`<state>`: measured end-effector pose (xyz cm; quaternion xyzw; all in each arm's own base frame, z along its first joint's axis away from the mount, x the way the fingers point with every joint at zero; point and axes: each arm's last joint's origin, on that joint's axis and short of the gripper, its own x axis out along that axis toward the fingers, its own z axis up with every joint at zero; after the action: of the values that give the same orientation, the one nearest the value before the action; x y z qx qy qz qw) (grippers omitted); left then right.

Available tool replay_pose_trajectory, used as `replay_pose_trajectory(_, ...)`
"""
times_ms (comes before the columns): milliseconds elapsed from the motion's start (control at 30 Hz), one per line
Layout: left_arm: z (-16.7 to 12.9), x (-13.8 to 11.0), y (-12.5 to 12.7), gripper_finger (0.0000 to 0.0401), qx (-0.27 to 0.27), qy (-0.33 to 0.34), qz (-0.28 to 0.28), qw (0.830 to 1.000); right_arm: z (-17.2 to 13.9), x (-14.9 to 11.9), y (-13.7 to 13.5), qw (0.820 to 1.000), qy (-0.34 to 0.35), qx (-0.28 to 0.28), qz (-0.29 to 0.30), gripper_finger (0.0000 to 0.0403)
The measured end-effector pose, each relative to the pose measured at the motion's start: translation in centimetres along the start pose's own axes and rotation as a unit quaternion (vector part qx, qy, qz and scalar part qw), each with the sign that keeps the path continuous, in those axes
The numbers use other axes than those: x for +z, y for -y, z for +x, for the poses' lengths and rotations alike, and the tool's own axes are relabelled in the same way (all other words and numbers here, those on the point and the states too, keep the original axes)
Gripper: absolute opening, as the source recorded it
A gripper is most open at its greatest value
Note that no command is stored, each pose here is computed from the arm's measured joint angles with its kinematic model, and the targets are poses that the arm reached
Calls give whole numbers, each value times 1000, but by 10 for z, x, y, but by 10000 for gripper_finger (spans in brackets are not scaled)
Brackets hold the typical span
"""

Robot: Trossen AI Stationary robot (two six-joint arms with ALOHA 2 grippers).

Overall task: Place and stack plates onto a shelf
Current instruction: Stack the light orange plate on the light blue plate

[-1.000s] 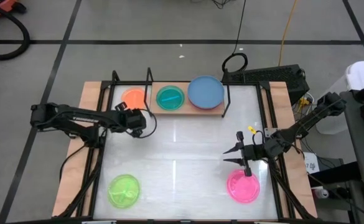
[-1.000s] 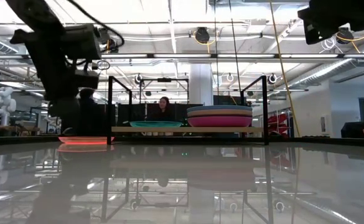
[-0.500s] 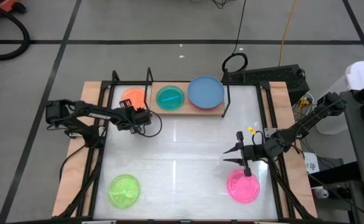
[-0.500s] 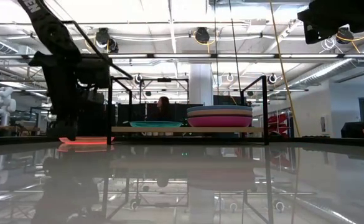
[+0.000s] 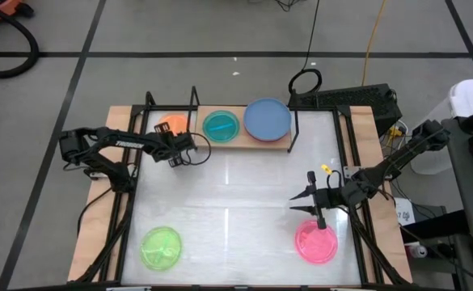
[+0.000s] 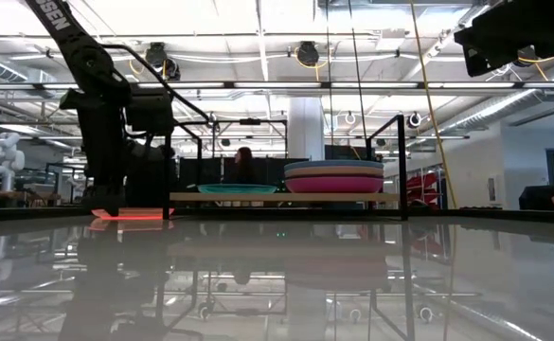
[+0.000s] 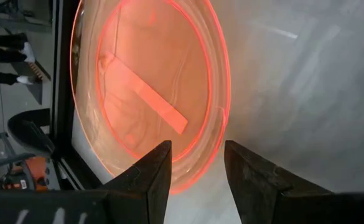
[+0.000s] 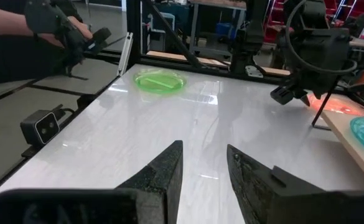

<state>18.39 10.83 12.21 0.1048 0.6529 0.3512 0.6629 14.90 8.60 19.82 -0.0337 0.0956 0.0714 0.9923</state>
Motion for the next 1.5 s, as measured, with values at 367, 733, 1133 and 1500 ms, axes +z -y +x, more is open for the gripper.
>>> replay_pose_trajectory(367, 0, 0, 1, 67, -24, 3, -12, 1000, 0, -1, 0, 1000, -3, 2, 22, 107)
replay_pose_trajectory(733, -14, -2, 21, 3, -81, 4, -46, 996, 0, -1, 0, 1000, -4, 3, 24, 107)
replay_pose_trajectory(1133, -62, -22, 50, 1, -119, 3, -124, 985, 0, 0, 0, 1000, 0, 3, 25, 107)
replay_pose_trajectory(1500, -143, -15, 23, 1, -65, 107, -214, 969, 0, 3, 0, 999, 12, 4, 31, 107)
